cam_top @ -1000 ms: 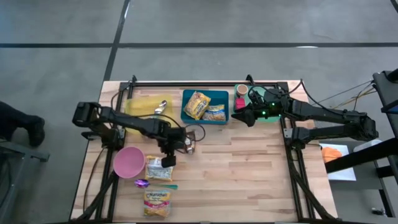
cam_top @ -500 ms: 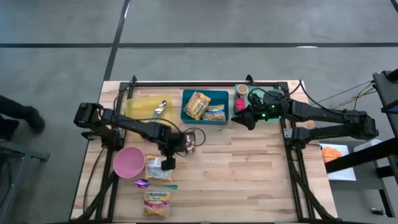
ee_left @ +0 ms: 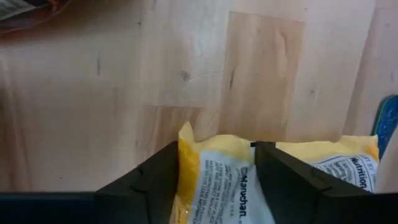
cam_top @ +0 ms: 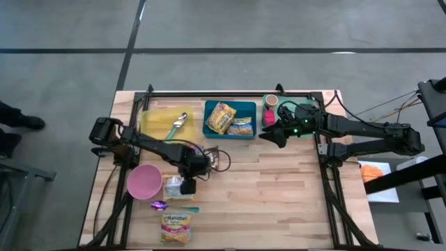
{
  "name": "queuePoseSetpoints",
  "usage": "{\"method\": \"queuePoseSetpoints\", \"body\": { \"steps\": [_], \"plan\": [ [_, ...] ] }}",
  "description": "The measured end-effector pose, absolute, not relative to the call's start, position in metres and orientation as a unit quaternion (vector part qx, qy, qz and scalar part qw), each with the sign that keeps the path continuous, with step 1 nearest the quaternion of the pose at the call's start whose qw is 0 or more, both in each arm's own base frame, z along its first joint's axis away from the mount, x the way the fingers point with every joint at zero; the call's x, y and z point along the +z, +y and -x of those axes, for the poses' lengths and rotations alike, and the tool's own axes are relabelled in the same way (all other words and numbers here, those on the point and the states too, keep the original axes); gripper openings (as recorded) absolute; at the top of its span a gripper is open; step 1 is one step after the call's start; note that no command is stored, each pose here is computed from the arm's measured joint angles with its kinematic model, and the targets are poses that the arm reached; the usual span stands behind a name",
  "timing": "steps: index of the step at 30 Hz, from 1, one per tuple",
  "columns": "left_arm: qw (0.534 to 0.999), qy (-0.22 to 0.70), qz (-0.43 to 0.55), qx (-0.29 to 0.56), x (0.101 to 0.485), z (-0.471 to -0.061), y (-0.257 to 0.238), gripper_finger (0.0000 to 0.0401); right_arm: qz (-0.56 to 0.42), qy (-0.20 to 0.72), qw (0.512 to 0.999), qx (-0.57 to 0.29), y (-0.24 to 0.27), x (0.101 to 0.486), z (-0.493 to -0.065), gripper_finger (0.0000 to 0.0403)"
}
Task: Pick & Place Food Item
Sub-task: Put the yellow noodle pack into the blue bin
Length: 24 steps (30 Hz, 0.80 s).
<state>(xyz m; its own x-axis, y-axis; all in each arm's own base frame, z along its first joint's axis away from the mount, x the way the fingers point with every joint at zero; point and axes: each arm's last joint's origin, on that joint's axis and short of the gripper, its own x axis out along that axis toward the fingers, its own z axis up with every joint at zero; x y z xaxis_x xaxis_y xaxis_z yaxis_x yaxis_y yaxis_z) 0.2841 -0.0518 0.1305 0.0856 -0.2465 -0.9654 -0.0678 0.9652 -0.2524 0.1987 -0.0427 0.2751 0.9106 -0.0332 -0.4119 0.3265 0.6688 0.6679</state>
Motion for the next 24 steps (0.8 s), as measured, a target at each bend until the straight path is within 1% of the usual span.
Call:
{"method": "queuePoseSetpoints", "body": {
  "steps": [4,7,10,11,17,20,24],
  "plan": [
    [0.731,0.670,0.113,-0.068,0.132,-0.284,-0.052,0.0153,-0.398,0.188,0.893,-0.097,-0.040,0.275,-0.199,0.0294],
    [0.735,0.663,0.112,-0.086,0.134,-0.285,-0.052,0.0092,-0.398,0.188,0.893,-0.097,-0.040,0.275,-0.199,0.0294],
    [0.730,0.666,0.118,-0.098,0.135,-0.285,-0.054,0.0025,-0.398,0.188,0.893,-0.097,-0.041,0.275,-0.199,0.0294],
    [0.729,0.666,0.120,-0.098,0.135,-0.285,-0.054,0.0018,-0.397,0.188,0.893,-0.097,-0.040,0.275,-0.199,0.0294],
    [0.730,0.664,0.125,-0.104,0.141,-0.287,-0.054,0.0018,-0.394,0.188,0.894,-0.096,-0.040,0.275,-0.199,0.0294],
    [0.744,0.647,0.126,-0.110,0.154,-0.292,-0.055,0.0018,-0.394,0.189,0.894,-0.096,-0.040,0.275,-0.199,0.0294],
    [0.778,0.609,0.113,-0.105,0.180,-0.299,-0.055,0.0018,-0.392,0.189,0.895,-0.096,-0.040,0.275,-0.199,0.0294]
  ]
}}
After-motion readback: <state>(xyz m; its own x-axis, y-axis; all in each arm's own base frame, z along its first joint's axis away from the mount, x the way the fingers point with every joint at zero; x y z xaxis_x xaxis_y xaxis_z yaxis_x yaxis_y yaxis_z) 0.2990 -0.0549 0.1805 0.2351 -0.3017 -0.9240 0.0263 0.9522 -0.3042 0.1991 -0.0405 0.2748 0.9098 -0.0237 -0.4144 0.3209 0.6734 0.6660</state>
